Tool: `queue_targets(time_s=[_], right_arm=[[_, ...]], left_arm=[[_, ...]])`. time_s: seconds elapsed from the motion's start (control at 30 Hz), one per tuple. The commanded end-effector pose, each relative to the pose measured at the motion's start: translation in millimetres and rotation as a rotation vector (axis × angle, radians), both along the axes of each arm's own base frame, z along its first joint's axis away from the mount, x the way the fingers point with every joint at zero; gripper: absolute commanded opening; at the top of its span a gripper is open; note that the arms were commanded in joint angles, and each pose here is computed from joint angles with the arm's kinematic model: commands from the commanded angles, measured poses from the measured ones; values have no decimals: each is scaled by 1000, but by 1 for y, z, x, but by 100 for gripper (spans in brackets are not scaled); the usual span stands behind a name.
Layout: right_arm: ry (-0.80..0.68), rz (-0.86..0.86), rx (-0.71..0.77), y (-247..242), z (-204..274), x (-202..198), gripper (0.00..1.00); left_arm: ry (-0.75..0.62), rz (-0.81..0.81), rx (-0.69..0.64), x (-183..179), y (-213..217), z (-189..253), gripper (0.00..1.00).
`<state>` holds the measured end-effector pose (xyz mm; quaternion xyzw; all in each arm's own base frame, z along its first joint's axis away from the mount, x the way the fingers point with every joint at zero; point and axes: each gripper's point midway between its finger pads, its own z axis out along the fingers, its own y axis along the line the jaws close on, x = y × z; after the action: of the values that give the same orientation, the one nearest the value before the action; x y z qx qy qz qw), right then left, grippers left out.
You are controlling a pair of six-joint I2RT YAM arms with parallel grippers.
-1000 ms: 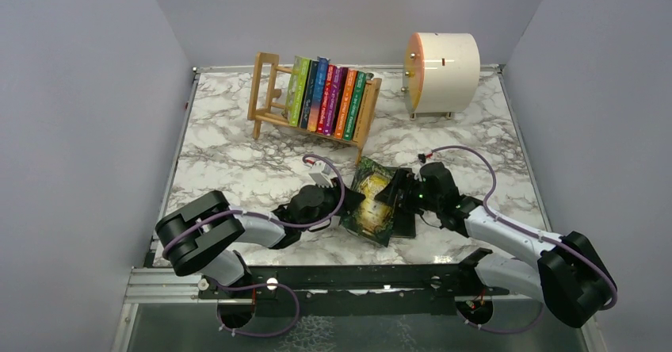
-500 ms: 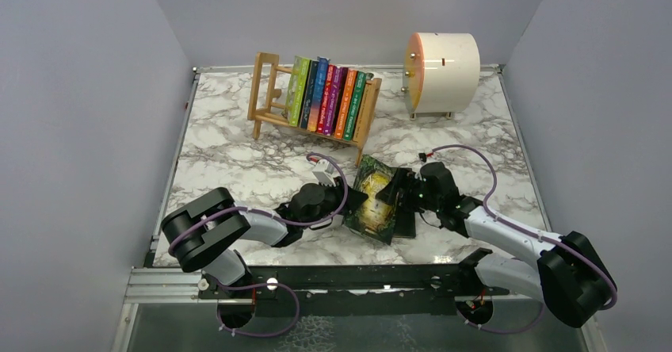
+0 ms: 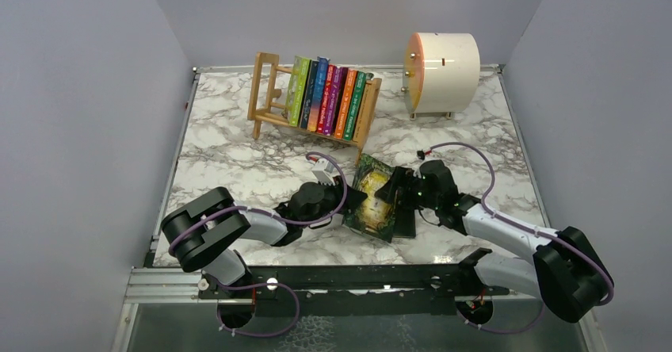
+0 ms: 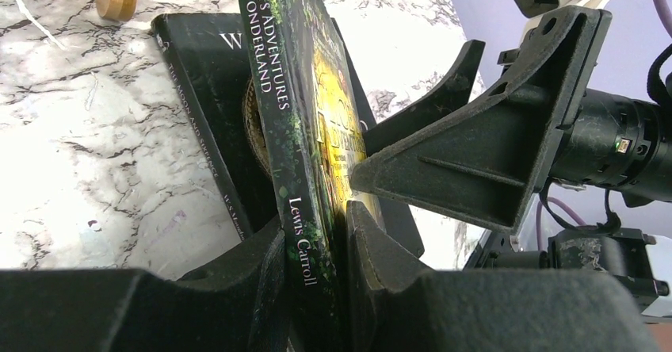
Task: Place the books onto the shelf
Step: Pick up the book from the center of the board.
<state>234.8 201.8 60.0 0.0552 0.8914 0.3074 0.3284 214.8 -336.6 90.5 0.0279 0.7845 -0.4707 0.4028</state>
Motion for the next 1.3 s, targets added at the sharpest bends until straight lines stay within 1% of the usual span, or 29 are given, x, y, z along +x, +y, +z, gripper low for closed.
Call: queue_targets(time_s=[0.0, 0.07, 0.2, 0.4, 0.47, 0.7, 0.9, 1.03, 1.27], right_arm=[[-180, -35, 31, 7, 39, 40, 86], [-192, -43, 28, 6, 40, 43, 86], [-228, -46, 29, 6, 43, 50, 86], [-317, -62, 32, 5, 58, 63, 86], [-347, -66, 39, 5, 64, 66, 86], [-379, -77, 36, 4, 73, 71, 86], [-401, -76, 54, 3, 84, 68, 86], [-401, -73, 70, 2, 89, 61, 86], [-377, -86, 95, -7, 88, 44, 86]], left_arm=[[-2, -253, 4, -43, -23, 1, 12], [-4, -264, -3, -45, -24, 3, 12], [-10, -286, -24, -47, -28, 9, 8], [-17, -328, -52, -52, -33, 17, 5], [-21, -341, -63, -54, -34, 21, 0], [-25, -370, -110, -58, -40, 38, 0], [-15, -397, -160, -61, -47, 54, 0], [9, -411, -173, -61, -52, 56, 10], [41, -384, -173, -56, -52, 49, 21]])
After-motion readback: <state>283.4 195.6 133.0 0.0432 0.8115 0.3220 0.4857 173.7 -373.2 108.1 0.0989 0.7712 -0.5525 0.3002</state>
